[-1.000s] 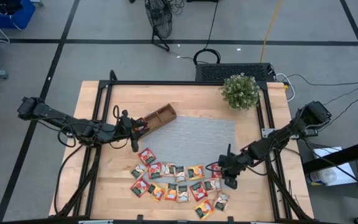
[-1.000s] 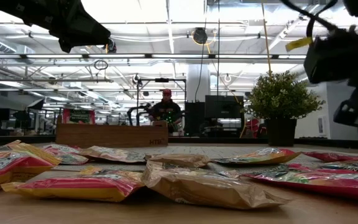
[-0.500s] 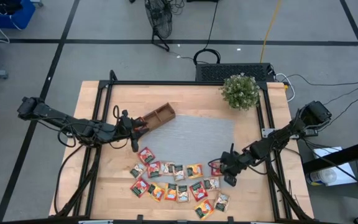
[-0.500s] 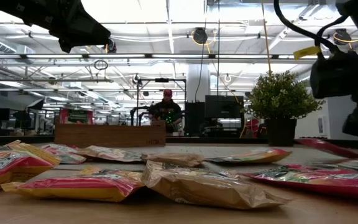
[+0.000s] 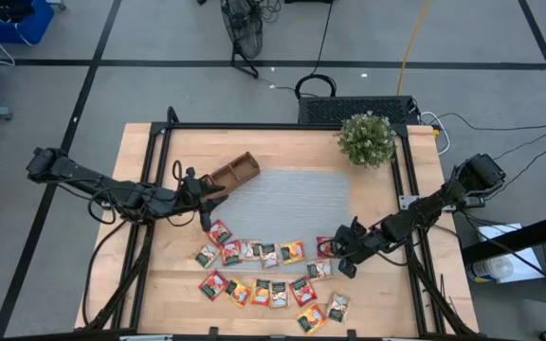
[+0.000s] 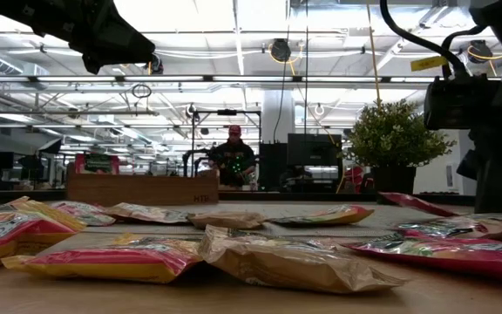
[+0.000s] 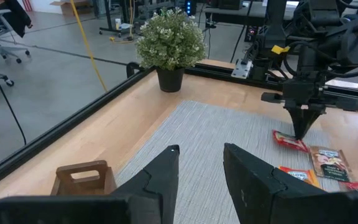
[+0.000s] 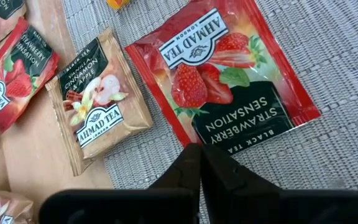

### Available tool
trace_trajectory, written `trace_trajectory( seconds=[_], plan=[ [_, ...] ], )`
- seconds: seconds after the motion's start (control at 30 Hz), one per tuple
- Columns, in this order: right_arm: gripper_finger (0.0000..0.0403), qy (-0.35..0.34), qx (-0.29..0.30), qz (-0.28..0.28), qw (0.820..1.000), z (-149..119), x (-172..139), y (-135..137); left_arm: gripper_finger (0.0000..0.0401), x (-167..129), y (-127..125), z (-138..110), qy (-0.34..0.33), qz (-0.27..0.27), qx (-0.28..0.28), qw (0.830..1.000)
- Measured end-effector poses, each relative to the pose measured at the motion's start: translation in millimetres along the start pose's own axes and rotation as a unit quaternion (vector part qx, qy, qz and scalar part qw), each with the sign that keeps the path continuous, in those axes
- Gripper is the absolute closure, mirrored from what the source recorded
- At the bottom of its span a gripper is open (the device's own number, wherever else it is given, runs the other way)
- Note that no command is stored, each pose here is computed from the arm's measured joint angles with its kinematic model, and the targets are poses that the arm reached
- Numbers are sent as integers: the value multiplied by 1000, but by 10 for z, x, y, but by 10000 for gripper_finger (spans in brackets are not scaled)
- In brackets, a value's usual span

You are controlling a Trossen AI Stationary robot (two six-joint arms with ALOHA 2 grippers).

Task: Pick & Place Tea
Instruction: Adjust the red tea bag on the table, then put the red tea bag into the left section of the wooden organizer

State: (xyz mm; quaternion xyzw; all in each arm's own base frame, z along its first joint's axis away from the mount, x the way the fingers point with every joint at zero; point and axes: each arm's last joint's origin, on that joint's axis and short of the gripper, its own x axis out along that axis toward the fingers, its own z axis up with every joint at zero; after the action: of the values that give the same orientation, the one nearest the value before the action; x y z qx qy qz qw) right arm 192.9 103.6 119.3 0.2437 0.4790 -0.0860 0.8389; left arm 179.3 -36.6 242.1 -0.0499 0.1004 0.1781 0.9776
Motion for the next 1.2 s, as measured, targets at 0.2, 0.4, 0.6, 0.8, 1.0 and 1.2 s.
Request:
trace_trajectory(
  seconds=[0.2,0.4,0.6,0.8,1.0,1.2],
  plan=[
    [403,29,13,24,999,-14,-3,17,270,0,0,0,0,0,0,1000],
    [403,65,15,47,997,-37,-7,32,270,0,0,0,0,0,0,1000],
    [403,58,-9,46,997,-32,-9,31,269,0,0,0,0,0,0,1000],
    [403,0,-76,61,995,29,-18,79,270,0,0,0,0,0,0,1000],
    [403,-64,-137,38,988,89,-29,102,269,0,0,0,0,0,0,1000],
    [403,-140,-218,-17,966,156,-43,111,270,0,0,0,0,0,0,1000]
  ],
)
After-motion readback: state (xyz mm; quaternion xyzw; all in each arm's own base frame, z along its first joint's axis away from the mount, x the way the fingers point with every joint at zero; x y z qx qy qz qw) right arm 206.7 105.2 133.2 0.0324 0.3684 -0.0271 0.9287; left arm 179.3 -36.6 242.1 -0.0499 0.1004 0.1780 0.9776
